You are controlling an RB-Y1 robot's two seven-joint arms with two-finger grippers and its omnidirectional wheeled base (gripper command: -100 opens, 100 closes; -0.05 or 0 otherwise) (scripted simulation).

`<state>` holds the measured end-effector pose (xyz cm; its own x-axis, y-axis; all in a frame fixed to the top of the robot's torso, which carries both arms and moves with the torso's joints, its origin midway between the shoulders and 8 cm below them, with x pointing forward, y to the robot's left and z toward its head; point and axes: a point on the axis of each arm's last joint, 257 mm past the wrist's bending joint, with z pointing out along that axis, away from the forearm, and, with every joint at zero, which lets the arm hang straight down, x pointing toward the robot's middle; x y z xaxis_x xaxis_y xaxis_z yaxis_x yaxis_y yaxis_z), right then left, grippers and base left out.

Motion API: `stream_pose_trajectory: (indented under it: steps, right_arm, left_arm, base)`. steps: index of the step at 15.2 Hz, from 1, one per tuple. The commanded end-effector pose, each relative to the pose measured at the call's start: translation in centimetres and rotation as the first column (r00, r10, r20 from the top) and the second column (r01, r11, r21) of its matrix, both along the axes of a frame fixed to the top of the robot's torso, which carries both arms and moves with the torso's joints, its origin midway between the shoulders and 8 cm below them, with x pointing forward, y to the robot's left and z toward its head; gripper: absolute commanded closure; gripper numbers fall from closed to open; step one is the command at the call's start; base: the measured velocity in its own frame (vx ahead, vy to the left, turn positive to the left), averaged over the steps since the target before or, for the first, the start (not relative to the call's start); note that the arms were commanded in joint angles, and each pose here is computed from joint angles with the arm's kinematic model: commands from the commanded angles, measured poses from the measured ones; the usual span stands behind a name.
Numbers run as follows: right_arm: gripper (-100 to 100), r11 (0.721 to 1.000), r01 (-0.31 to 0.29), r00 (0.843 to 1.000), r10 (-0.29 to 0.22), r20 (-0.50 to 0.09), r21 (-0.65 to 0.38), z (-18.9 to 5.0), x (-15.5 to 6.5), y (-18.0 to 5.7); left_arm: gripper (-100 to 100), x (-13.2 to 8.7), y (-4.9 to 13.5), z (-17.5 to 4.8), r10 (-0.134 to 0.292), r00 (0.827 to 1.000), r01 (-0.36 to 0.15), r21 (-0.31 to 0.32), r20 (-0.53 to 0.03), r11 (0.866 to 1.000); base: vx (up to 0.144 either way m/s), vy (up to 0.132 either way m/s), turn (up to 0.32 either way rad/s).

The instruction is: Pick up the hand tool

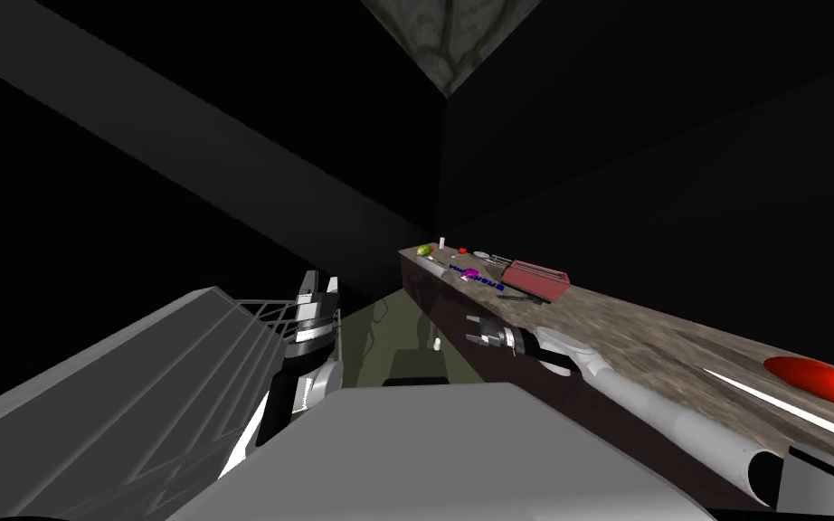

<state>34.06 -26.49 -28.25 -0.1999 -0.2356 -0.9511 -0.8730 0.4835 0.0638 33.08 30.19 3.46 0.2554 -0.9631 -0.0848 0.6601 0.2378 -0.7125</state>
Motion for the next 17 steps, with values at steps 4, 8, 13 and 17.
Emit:
stream_pose_trajectory:
  steps: [4, 8, 13, 17]
  right_arm:
    - [-100, 0.981, -0.041, 0.998, 0.034, -0.044, -0.191, -2.4, -1.5, -6.0]
    - [-100, 0.959, -0.045, 0.997, 0.025, -0.073, -0.279, -3.6, -2.2, -9.6]
    - [-100, 0.903, -0.064, 0.991, 0.008, -0.132, -0.424, -5.0, -4.0, -16.0]
    - [-100, 0.828, -0.082, 0.98, -0.034, -0.195, -0.555, -5.5, -6.5, -22.8]
  left_arm:
    - [0, 0.0, 0.0, 0.0, 0.0, 1.0, 0.0, 0.0, 0.0, 1.0]
    - [0, 0.0, 0.0, 0.0, 0.0, 1.0, 0.0, 0.0, 0.0, 1.0]
    - [0, 0.0, 0.0, 0.0, 0.0, 1.0, 0.0, 0.0, 0.0, 1.0]
    - [0, 0.0, 0.0, 0.0, 0.0, 1.0, 0.0, 0.0, 0.0, 1.0]
  base:
    - [0.041, -0.018, 0.164]
    - [0.034, -0.021, 0.099]
    - [0.05, -0.053, 0.184]
    - [0.09, -0.116, 0.235]
